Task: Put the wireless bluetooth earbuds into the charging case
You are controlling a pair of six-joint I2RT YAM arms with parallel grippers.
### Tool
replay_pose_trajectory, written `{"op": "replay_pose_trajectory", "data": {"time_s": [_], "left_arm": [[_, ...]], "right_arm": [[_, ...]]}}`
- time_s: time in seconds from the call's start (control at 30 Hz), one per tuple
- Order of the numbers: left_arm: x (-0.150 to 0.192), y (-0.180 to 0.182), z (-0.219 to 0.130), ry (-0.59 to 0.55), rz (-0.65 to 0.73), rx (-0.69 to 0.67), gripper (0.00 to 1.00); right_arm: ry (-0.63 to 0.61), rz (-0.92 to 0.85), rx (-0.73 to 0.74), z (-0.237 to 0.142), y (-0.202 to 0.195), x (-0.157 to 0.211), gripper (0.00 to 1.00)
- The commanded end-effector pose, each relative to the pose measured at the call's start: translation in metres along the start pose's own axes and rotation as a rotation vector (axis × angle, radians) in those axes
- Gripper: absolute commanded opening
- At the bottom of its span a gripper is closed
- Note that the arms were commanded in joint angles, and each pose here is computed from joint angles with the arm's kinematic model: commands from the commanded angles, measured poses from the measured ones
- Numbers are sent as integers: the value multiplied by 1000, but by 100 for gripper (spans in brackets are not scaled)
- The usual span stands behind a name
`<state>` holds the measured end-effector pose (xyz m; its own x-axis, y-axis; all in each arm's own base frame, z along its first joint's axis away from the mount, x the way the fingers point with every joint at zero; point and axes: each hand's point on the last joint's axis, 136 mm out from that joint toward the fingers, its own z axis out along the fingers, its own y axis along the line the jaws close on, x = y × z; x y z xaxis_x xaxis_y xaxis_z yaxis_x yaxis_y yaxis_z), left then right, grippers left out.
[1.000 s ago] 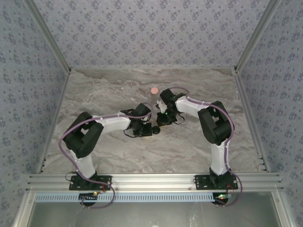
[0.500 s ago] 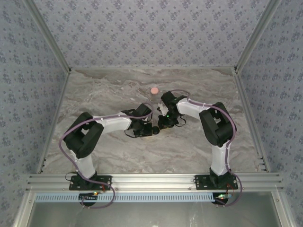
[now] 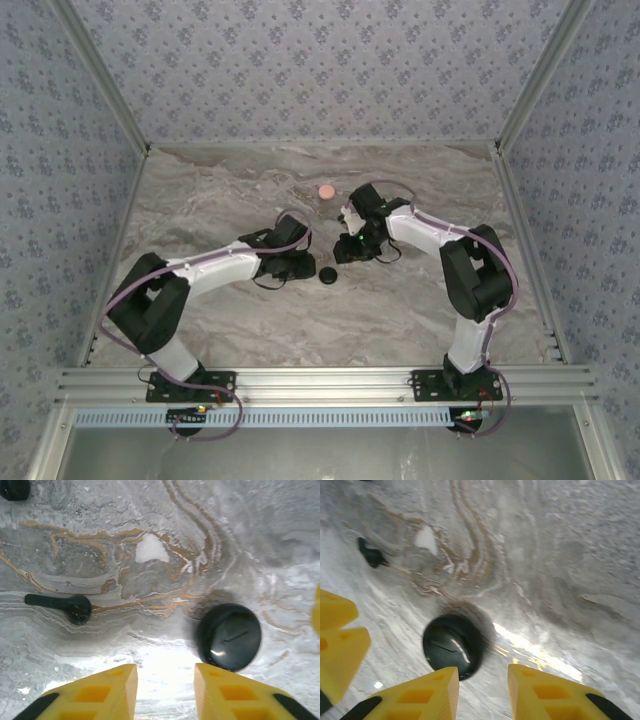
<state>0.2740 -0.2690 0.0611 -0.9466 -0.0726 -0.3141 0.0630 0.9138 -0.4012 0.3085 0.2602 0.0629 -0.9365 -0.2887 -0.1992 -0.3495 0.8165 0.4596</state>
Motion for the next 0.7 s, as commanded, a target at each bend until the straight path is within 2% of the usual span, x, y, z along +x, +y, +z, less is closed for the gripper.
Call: {"op": "replay_pose_trajectory", "data": {"time_s": [0.0,0.2,0.37,0.67], "left_arm": [[-1,-13,-2,-9,-43,148,43],[11,-10,8,16,-154,280,47],[15,-16,14,30,-175,343,48],[21,-16,28,72,-186,346,46]], "right_arm": [[14,17,-102,2,15,2,35],[42,50,-156,11,16,4,35],[71,72,-156,18,11,9,29],[88,97,-158,26,4,17,26]]}}
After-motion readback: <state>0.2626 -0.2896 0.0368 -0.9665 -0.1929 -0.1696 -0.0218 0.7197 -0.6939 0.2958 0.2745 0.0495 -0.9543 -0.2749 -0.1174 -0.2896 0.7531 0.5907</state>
